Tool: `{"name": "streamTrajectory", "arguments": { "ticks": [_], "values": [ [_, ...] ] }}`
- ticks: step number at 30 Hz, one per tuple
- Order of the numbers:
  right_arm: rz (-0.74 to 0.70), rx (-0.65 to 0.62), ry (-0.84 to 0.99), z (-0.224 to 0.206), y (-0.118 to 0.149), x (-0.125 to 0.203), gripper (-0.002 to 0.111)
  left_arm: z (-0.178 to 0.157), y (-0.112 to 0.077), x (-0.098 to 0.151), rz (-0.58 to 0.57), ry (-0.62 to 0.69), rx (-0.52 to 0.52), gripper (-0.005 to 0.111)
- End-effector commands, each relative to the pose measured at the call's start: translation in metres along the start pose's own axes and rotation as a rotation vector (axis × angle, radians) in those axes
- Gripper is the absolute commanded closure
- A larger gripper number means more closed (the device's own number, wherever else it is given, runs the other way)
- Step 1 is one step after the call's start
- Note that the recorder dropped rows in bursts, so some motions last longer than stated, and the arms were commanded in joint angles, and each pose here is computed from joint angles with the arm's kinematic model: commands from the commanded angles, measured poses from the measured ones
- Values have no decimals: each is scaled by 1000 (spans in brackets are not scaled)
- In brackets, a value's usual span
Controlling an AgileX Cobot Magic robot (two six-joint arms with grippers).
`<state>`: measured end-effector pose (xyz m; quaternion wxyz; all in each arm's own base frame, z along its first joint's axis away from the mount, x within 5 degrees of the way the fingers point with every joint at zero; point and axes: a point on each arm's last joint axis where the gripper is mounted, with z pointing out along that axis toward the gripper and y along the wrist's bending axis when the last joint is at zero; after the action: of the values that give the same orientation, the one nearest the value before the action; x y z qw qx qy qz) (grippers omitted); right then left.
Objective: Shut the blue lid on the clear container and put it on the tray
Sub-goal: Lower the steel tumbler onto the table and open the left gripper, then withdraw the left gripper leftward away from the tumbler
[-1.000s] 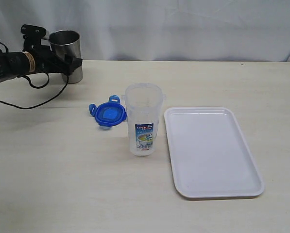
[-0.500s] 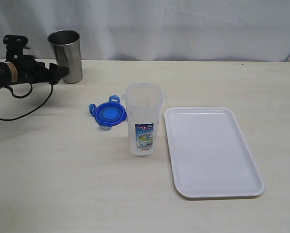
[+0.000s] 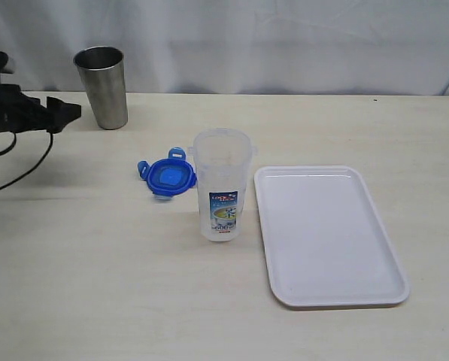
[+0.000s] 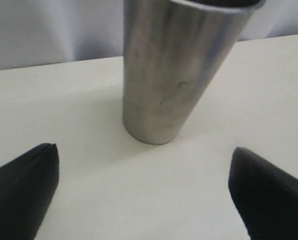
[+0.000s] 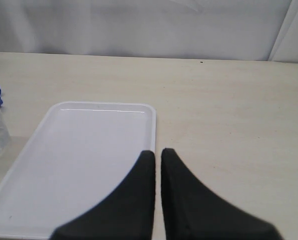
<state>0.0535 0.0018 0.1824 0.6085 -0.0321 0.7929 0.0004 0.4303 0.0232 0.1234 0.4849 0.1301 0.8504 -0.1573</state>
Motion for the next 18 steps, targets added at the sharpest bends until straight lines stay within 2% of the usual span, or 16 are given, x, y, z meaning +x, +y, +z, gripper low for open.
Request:
{"name": "streamTrajectory", "arguments": {
  "ticks": [1, 6, 9, 13, 18],
  "values": [
    [-1, 3, -3, 0, 0, 0, 104, -37, 5, -14, 5, 2, -102, 22],
    [-1, 3, -3, 0, 0, 0, 104, -79, 2, -41, 41, -10, -249, 22],
    [-1, 3, -3, 0, 0, 0, 104, -105, -8, -64, 73, -72, -285, 22],
    [-1, 3, -3, 0, 0, 0, 104, -139, -25, -95, 68, -193, -292, 22],
    [-1, 3, -3, 0, 0, 0, 104, -162, -46, -119, 114, -321, -211, 22]
  ]
}}
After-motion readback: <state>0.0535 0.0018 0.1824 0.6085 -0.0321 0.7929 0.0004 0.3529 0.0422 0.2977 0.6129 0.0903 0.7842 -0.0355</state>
